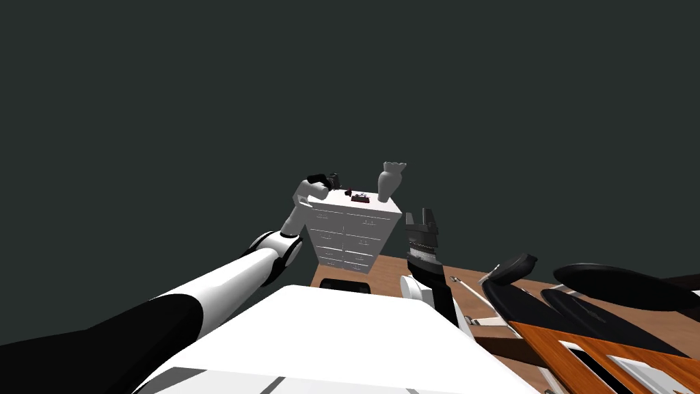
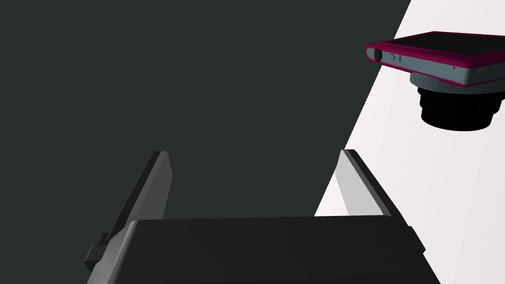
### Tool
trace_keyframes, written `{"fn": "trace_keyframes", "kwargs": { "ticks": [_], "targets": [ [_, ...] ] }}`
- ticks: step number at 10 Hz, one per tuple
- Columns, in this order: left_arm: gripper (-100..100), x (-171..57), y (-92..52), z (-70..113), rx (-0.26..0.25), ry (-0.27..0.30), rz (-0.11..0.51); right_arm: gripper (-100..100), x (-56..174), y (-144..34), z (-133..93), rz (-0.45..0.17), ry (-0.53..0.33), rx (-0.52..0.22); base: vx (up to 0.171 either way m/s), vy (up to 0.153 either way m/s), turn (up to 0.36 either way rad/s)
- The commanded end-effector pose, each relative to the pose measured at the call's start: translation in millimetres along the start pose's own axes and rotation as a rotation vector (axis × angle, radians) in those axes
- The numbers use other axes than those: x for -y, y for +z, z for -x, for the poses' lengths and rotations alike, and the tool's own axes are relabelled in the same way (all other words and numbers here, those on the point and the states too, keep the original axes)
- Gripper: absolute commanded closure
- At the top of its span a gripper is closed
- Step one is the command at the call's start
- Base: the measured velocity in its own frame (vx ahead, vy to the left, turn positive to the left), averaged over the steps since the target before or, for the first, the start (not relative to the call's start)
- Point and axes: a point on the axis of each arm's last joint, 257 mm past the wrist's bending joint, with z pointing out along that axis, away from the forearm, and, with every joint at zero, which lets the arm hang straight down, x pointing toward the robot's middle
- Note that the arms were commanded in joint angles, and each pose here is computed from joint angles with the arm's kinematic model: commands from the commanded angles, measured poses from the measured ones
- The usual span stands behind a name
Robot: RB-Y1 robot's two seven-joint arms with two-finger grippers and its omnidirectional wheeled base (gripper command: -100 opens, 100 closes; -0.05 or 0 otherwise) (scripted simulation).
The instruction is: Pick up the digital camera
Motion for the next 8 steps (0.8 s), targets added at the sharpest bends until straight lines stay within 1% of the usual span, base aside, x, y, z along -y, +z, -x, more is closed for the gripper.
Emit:
{"fn": "trace_keyframes", "kwargs": {
  "ticks": [1, 2, 3, 4, 5, 6, 8],
  "targets": [
    [-100, 3, 3.2, -7.2, 0.004, -0.007, 0.029, 0, 0, 0.0, 0, 0.000, 0.000, 0.000, 0.020, 0.021, -0.062],
    [-100, -2, 3.0, -4.6, 0.014, -0.007, 0.050, 0, 0, 0.0, 0, 0.000, 0.000, 0.000, 0.009, 0.011, -0.003],
    [-100, 2, 7.7, -10.6, 0.013, -0.027, 0.075, 0, 0, 0.0, 0, 0.000, 0.000, 0.000, 0.014, 0.019, -0.092],
    [-100, 2, 7.1, -12.2, 0.019, -0.023, 0.091, 0, 0, 0.0, 0, 0.000, 0.000, 0.000, 0.014, 0.024, -0.057],
    [-100, -2, 6.6, -10.1, 0.028, -0.022, 0.108, 0, 0, 0.0, 0, 0.000, 0.000, 0.000, 0.007, 0.011, 0.007],
    [-100, 3, 10.2, -17.0, 0.028, -0.040, 0.133, 0, 0, 0.0, 0, 0.000, 0.000, 0.000, 0.013, 0.017, -0.081],
    [-100, -3, 8.5, -15.1, 0.044, -0.036, 0.166, 0, 0, 0.0, 0, 0.000, 0.000, 0.000, 0.012, 0.013, -0.028]
  ]
}}
